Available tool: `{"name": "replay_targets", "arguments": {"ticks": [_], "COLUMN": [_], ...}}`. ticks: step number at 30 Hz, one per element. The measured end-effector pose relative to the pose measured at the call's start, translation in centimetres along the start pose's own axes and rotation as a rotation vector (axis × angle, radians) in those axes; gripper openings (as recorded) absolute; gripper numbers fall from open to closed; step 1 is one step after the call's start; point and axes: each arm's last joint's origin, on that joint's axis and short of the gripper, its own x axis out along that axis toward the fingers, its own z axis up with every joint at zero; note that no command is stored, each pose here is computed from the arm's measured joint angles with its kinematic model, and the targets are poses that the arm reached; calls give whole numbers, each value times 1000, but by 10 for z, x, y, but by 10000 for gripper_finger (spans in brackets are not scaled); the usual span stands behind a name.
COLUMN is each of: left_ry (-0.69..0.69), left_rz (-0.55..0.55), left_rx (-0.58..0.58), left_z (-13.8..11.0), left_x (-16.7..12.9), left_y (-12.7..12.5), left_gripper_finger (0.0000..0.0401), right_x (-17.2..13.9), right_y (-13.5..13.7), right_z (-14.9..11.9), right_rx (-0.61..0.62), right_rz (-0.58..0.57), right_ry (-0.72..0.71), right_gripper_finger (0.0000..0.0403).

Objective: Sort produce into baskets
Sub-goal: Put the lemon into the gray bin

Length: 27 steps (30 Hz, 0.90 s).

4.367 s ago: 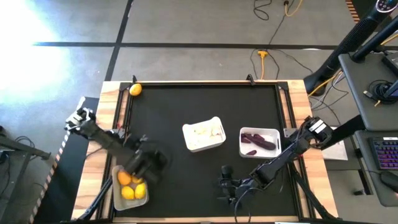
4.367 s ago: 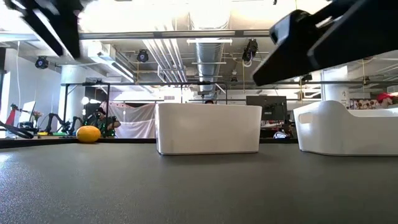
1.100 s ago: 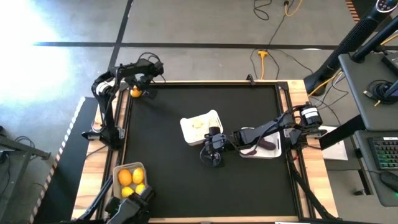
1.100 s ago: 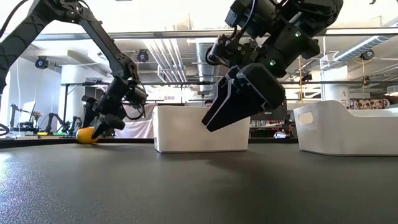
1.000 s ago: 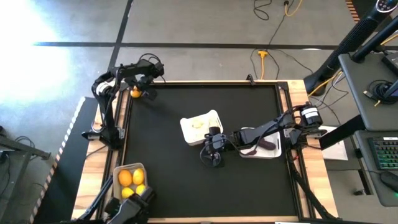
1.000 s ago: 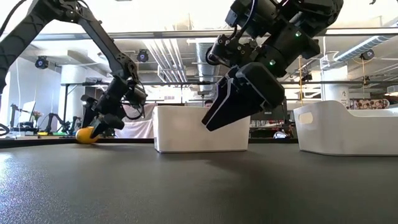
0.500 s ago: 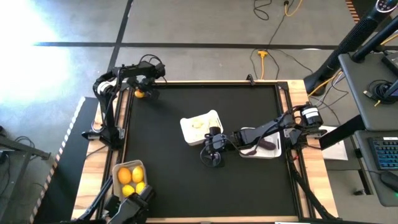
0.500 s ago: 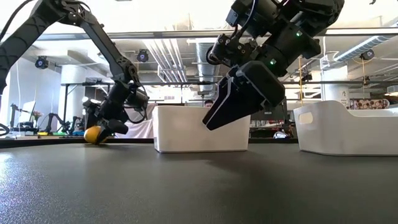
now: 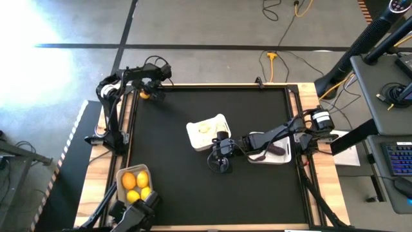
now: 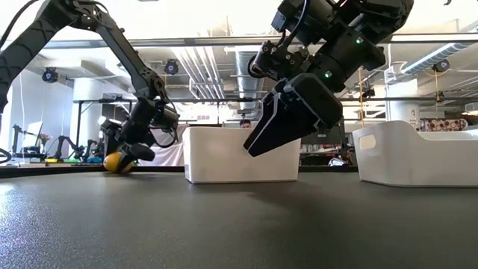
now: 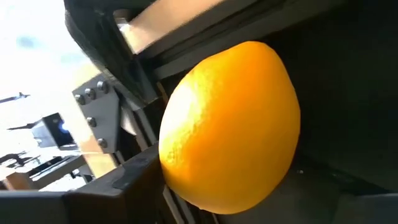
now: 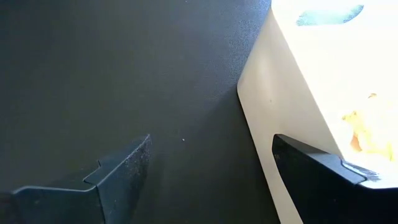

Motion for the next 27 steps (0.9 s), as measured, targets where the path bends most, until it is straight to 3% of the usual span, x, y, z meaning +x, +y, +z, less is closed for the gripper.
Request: {"name": "replay_targets", "arguments": {"ticks": [4,8,15,18,21,27], "left_ry": [-11,-15,-204,-359,-534,-749], "left_rz": [30,35,50,5,-93,-422], "left_rx": [14,60,109,104,135,216], "left_z": [0,-8,-51,-96,-157,-289], "left_x": [-2,-15,-87,-126,-157,-170], "left_y": [-1,-3,-10,-20,-35,-55], "left_gripper_finger": [213,212,210,211,212,213], "right_x": [0,0,0,0,0,0], "right_y": [1,1,0,0,1,1], "right_z": [0,0,-1,0,0,0], "right_rx": [-1,-12,-26,0,3,-17], "right_rz": [1,1,-2,-3,-2,-2], "right_ry": [1,2,0,-3,-3,0], "right_gripper_finger": [327,327,327,327,327,327]}}
